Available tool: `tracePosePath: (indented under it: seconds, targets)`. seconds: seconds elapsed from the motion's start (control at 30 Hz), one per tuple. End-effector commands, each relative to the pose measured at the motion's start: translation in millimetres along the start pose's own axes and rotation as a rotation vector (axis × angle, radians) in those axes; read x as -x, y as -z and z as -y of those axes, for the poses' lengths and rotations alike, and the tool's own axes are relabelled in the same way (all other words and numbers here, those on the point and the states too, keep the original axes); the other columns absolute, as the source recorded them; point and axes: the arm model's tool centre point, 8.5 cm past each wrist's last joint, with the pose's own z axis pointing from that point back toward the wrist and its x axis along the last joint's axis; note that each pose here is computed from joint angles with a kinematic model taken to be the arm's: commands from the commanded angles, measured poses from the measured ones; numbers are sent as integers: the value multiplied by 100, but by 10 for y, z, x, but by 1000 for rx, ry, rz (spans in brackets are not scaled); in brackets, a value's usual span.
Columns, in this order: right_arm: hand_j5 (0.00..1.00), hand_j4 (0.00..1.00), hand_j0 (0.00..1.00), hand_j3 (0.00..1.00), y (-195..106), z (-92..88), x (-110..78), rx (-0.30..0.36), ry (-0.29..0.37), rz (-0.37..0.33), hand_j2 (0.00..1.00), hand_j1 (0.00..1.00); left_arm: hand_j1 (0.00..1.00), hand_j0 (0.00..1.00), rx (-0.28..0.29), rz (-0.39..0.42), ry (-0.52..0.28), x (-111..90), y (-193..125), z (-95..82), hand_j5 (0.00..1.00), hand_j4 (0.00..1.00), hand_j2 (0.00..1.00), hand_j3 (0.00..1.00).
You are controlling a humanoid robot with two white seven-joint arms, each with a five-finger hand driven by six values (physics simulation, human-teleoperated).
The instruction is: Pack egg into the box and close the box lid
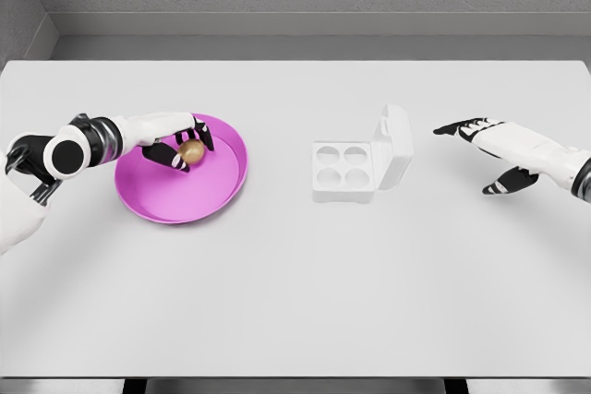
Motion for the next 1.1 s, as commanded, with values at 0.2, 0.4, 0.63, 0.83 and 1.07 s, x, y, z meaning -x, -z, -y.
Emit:
tracePosePath:
  seconds: [0.2, 0.4, 0.63, 0.83, 1.07]
  targets:
    - [100, 100, 100, 100, -3, -2, 1, 2, 5, 0, 100, 100, 48, 48, -17, 11, -9, -11, -32, -53, 48, 48, 48, 48]
    - [100, 100, 100, 100, -3, -13, 9, -2, 5, -2, 100, 100, 46, 46, -31, 29, 1, -77, -63, -95, 46, 46, 46, 46]
    - [100, 100, 100, 100, -2, -9, 4, 0, 5, -1, 100, 100, 45, 45, -45, 43, 7, -126, -91, -132, 45, 45, 45, 45]
    - [100, 100, 100, 100, -1, -7, 0, 0, 4, 0, 100, 100, 44, 44, -54, 56, 15, -175, -111, -157, 44, 44, 44, 44]
    - [100, 100, 100, 100, -2, -9, 4, 0, 5, -1, 100, 100, 43, 43, -66, 73, 23, -240, -133, -196, 43, 43, 43, 43]
